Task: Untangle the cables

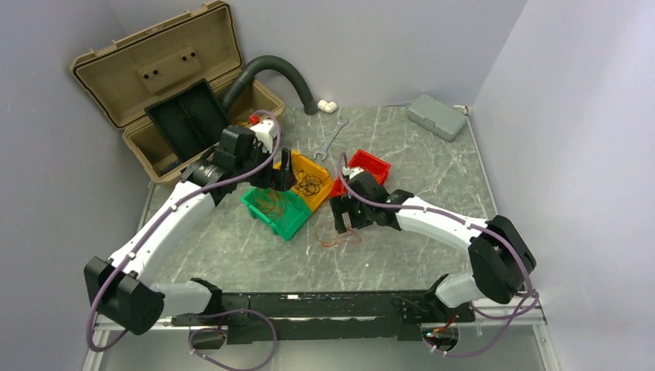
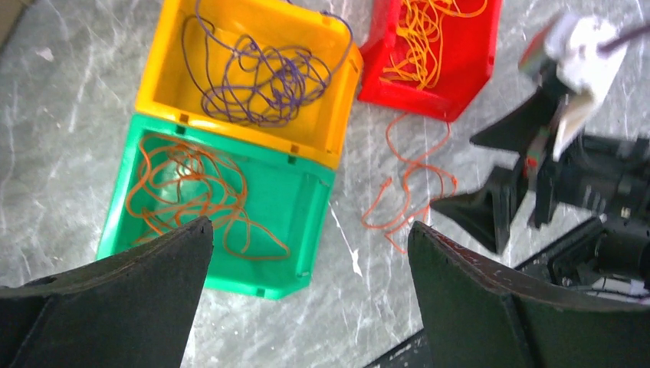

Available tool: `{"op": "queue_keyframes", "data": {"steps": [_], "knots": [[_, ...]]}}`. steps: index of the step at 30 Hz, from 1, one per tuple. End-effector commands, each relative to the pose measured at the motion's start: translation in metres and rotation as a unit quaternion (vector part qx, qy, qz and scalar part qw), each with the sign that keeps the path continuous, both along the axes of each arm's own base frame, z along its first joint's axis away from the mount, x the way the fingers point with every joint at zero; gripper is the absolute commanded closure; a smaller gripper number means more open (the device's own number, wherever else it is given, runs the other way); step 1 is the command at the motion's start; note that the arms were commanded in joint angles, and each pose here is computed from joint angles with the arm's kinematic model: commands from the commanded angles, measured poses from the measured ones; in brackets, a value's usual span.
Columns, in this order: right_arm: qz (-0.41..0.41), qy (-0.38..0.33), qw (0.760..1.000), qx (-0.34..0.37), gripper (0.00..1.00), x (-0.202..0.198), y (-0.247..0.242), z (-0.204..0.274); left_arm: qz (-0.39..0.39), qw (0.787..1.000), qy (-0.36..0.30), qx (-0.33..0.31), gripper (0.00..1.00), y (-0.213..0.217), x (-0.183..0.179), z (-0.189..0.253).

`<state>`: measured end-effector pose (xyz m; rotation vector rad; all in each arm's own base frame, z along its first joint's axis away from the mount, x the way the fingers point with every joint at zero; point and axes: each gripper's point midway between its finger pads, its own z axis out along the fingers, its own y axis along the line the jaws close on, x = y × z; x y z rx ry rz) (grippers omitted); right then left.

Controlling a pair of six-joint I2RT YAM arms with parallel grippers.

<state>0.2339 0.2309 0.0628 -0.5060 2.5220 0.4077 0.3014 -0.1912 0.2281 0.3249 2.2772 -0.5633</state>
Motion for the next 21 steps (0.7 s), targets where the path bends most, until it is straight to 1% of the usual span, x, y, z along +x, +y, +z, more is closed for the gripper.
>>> {"op": "queue_keyframes", "data": {"steps": [1,2,4,6,9,12,14,17,21], "knots": [[-0.14,-0.006,0.99,0.005,0.0,0.025,-0.002,0.032,-0.016,1.0,0.005,-0.02,0.01,0.001,-0.029,0.003],[-0.183,-0.005,0.983,0.004,0.0,0.023,-0.005,0.036,-0.015,1.0,0.004,-0.022,0.01,0.002,-0.032,0.003],[-0.284,-0.005,0.959,0.016,0.0,0.014,-0.01,0.047,-0.012,1.0,-0.001,-0.024,0.01,0.005,-0.037,0.003],[-0.362,0.006,0.932,0.029,0.0,-0.001,-0.009,0.054,-0.007,1.0,-0.008,-0.022,0.01,0.01,-0.04,0.005],[-0.438,0.053,0.897,0.027,0.0,-0.025,-0.007,0.05,0.002,1.0,-0.015,-0.006,0.0,0.019,-0.043,0.009],[-0.486,0.094,0.868,0.029,0.0,-0.041,-0.002,0.035,0.001,1.0,-0.028,0.002,0.01,0.026,-0.048,0.015],[-0.502,0.113,0.857,0.034,0.0,-0.048,0.003,0.028,-0.003,0.999,-0.038,0.002,0.01,0.029,-0.052,0.018],[-0.529,0.127,0.838,0.04,0.0,-0.051,0.008,0.02,-0.005,0.998,-0.055,0.002,0.01,0.035,-0.057,0.022],[-0.558,0.125,0.82,0.039,0.0,-0.043,0.013,0.012,-0.005,0.998,-0.07,0.006,0.0,0.044,-0.059,0.024]]}}
